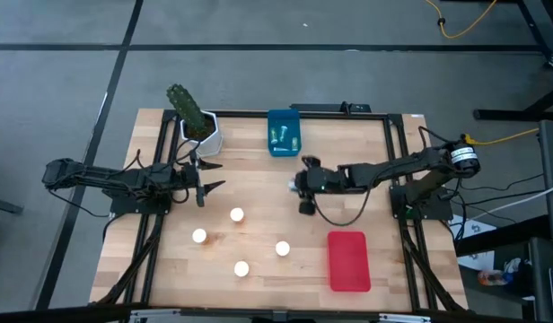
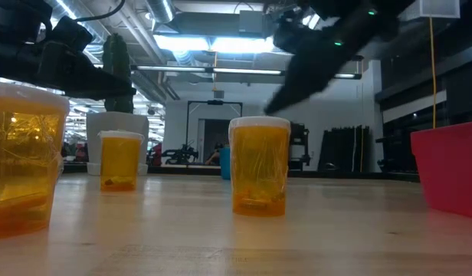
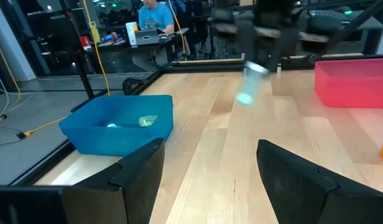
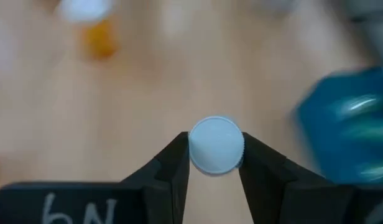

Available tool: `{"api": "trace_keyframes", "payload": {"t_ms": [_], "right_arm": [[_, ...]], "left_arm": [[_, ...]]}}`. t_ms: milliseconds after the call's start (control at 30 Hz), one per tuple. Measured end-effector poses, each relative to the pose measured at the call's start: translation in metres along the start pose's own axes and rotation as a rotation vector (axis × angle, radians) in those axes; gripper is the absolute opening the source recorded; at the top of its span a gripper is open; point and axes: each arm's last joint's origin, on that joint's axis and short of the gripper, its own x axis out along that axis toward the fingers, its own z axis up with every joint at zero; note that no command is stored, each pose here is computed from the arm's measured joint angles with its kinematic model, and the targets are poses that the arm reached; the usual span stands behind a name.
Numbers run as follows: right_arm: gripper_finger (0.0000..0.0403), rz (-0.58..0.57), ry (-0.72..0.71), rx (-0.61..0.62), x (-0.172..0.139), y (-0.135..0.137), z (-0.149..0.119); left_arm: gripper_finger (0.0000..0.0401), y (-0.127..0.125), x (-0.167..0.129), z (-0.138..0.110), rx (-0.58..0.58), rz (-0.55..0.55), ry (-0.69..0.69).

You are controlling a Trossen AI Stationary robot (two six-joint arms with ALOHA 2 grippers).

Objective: Pick and place medicine bottles into bin by pill shape (circle, oval)
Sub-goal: Put the small green pill bottle into the blue bin

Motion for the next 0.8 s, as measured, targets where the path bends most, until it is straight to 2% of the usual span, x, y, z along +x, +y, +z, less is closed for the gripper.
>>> {"api": "trace_keyframes", "payload": {"t_ms": [133,233,467,533,667,800], "right_arm": [[0.0121,-0.190,-0.135,-0.017,0.002,-0.023,0.019],[0.0121,-0.245,-0.197,0.013,0.004,-0.044,0.026],[0.0122,-0.295,-0.227,0.128,0.010,-0.093,0.024],[0.0122,-0.281,-0.225,0.164,0.012,-0.105,0.021],[0.0122,-0.203,-0.249,0.229,0.013,-0.122,0.018],[0.0122,-0.203,-0.256,0.249,0.013,-0.133,0.016]], "left_arm": [[0.0247,0.000,0.000,0.000,0.000,-0.001,0.000],[0.0247,0.000,0.000,0.000,-0.002,-0.001,0.000],[0.0247,0.000,0.000,0.002,-0.022,-0.002,-0.022],[0.0247,-0.001,0.000,0.008,-0.084,-0.052,-0.079],[0.0247,-0.007,-0.002,0.024,-0.129,-0.231,-0.135],[0.0247,-0.016,0.004,0.035,-0.074,-0.229,-0.087]]}}
